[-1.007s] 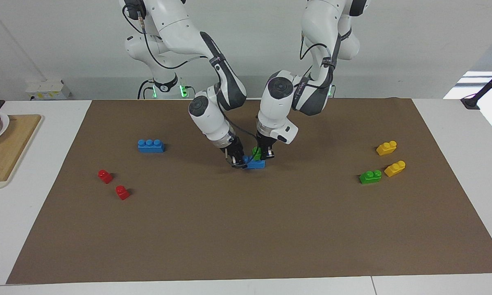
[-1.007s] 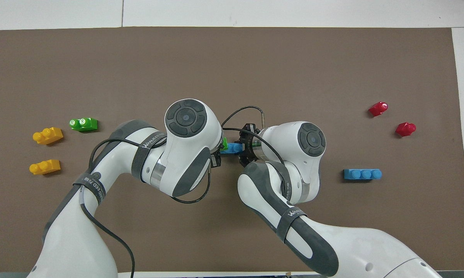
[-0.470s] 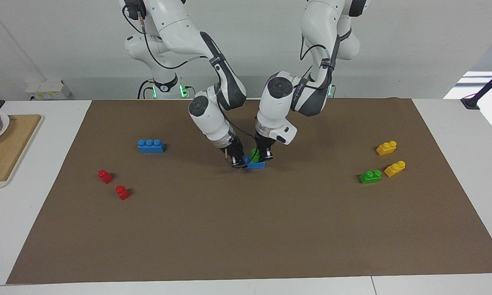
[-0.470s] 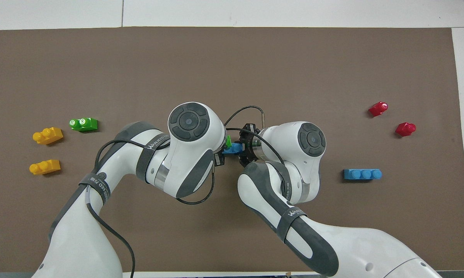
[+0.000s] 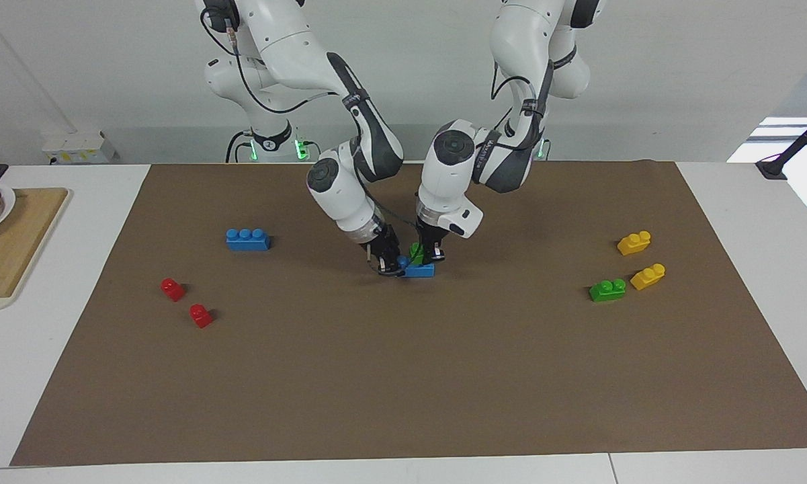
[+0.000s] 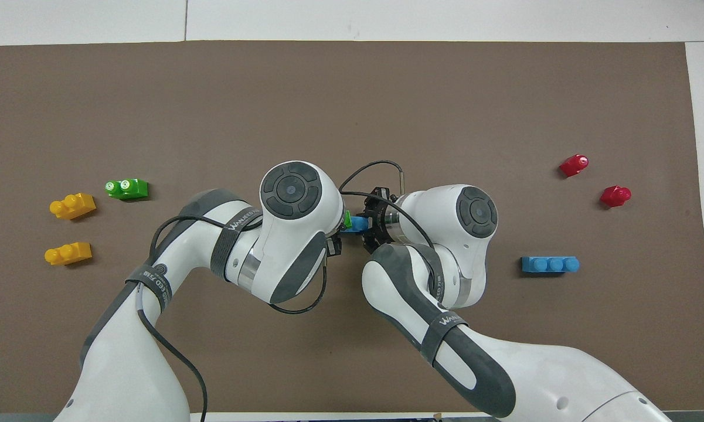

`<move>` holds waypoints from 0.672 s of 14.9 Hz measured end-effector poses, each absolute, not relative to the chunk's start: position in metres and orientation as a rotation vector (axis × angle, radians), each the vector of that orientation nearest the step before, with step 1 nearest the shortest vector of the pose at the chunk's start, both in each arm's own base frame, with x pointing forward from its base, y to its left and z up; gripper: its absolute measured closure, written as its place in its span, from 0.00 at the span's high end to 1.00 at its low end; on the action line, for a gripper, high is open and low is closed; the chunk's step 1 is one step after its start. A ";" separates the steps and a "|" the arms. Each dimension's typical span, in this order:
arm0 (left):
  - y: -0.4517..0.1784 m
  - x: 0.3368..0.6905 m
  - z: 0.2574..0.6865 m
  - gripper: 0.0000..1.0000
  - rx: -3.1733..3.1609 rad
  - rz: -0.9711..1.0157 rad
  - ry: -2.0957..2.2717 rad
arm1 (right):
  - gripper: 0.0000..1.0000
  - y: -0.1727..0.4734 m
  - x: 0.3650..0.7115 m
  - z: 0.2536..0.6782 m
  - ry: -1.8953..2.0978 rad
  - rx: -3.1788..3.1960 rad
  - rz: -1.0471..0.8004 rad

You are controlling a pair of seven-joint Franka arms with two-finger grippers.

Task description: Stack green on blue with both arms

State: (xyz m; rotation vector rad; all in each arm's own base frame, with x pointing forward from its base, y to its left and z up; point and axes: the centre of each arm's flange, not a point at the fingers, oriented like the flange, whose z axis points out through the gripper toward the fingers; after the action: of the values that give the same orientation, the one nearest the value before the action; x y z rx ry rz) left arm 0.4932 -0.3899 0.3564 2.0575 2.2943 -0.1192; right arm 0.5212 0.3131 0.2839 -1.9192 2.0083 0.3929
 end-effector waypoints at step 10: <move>-0.390 0.491 0.354 0.35 2.082 -0.108 2.248 | 0.34 0.313 0.521 0.284 2.008 -1.919 0.392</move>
State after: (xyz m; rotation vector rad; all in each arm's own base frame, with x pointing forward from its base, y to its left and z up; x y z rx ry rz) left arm 0.4910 -0.3904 0.3536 2.0818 2.2481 -0.1076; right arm 0.5210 0.3132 0.2838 -1.9189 2.0080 0.3920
